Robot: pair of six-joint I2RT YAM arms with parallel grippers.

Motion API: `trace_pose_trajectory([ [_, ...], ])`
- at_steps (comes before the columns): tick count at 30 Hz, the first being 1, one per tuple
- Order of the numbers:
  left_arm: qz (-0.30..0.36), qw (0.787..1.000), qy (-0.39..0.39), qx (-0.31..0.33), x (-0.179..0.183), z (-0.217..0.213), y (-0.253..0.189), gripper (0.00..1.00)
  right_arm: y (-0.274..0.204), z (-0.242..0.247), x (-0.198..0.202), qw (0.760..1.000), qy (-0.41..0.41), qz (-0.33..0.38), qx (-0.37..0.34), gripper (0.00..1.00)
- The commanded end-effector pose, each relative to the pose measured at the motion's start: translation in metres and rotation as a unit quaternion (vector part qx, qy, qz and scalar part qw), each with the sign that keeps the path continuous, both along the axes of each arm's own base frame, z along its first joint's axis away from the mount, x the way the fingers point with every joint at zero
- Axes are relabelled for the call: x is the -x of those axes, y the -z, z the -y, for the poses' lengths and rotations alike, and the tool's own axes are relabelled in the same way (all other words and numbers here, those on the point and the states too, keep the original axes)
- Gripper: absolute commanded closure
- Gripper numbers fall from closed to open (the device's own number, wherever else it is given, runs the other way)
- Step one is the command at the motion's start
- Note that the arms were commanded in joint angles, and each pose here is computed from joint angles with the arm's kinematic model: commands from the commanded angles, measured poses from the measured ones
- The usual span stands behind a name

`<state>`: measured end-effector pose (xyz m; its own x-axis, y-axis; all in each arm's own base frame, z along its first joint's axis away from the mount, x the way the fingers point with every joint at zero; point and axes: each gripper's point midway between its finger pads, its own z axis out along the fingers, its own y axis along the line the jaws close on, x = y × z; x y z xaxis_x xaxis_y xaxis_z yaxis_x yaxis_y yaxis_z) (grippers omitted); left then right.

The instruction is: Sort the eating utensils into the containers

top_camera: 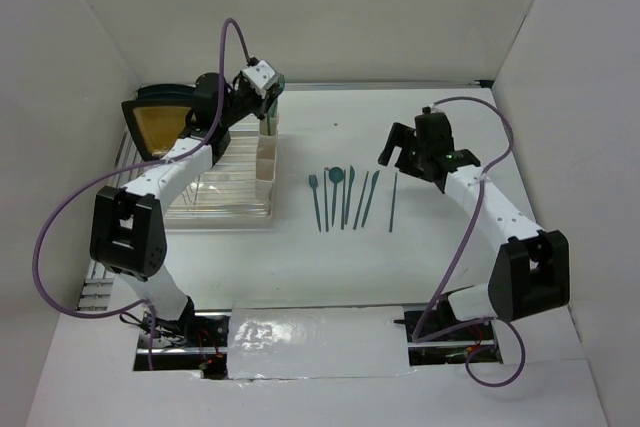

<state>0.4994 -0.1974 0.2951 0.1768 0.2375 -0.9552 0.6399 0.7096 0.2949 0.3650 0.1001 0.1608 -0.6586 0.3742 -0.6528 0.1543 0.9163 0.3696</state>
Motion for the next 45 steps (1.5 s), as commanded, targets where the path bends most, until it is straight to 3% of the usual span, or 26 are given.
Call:
trace_pose_trajectory([
  [1,0.071,0.997,0.012,-0.002,-0.002,0.006,-0.030,0.73,-0.005,-0.005,-0.014,1.000,-0.003,0.025,0.017,0.00],
  [5,0.064,0.998,0.018,-0.001,-0.001,0.007,-0.032,0.66,0.006,-0.015,-0.019,1.000,-0.013,0.009,0.020,0.00],
  [6,0.065,0.998,0.019,-0.002,-0.001,0.007,-0.035,0.52,0.007,-0.016,-0.019,1.000,-0.014,0.007,0.021,0.00],
  [7,0.063,0.998,0.021,-0.002,0.000,0.008,-0.035,0.43,0.006,-0.021,-0.021,1.000,-0.021,0.009,0.021,0.00],
  [11,0.067,0.998,0.003,0.009,0.000,0.001,-0.053,0.26,0.011,-0.029,-0.025,0.999,-0.024,-0.005,0.025,0.00],
  [16,0.058,0.995,-0.050,0.068,0.009,-0.019,-0.122,0.07,0.028,-0.042,-0.029,0.998,-0.034,-0.033,0.034,0.02],
  [18,0.037,0.993,-0.053,0.100,0.018,-0.024,-0.146,0.05,0.048,-0.045,-0.026,0.997,-0.026,-0.069,0.034,0.05],
  [21,0.000,0.993,-0.047,0.109,0.043,-0.026,-0.152,0.02,0.062,-0.046,-0.028,0.995,-0.003,-0.099,0.034,0.18],
  [22,-0.021,0.993,-0.048,0.103,0.048,-0.028,-0.142,0.02,0.068,-0.046,-0.025,0.993,0.002,-0.110,0.033,0.32],
  [23,-0.037,0.991,-0.049,0.116,0.055,-0.028,-0.141,0.02,0.071,-0.046,-0.026,0.993,0.007,-0.115,0.031,0.39],
  [26,-0.060,0.991,-0.041,0.111,0.078,-0.029,-0.131,0.01,0.079,-0.048,-0.022,0.992,0.011,-0.124,0.034,0.52],
  [35,-0.072,0.990,-0.069,0.103,0.111,-0.048,-0.119,0.00,0.108,-0.064,0.008,0.982,0.007,-0.167,0.088,0.55],
  [45,-0.070,0.990,-0.073,0.099,0.134,-0.055,-0.112,0.00,0.125,-0.056,0.038,0.977,0.033,-0.192,0.090,0.64],
])
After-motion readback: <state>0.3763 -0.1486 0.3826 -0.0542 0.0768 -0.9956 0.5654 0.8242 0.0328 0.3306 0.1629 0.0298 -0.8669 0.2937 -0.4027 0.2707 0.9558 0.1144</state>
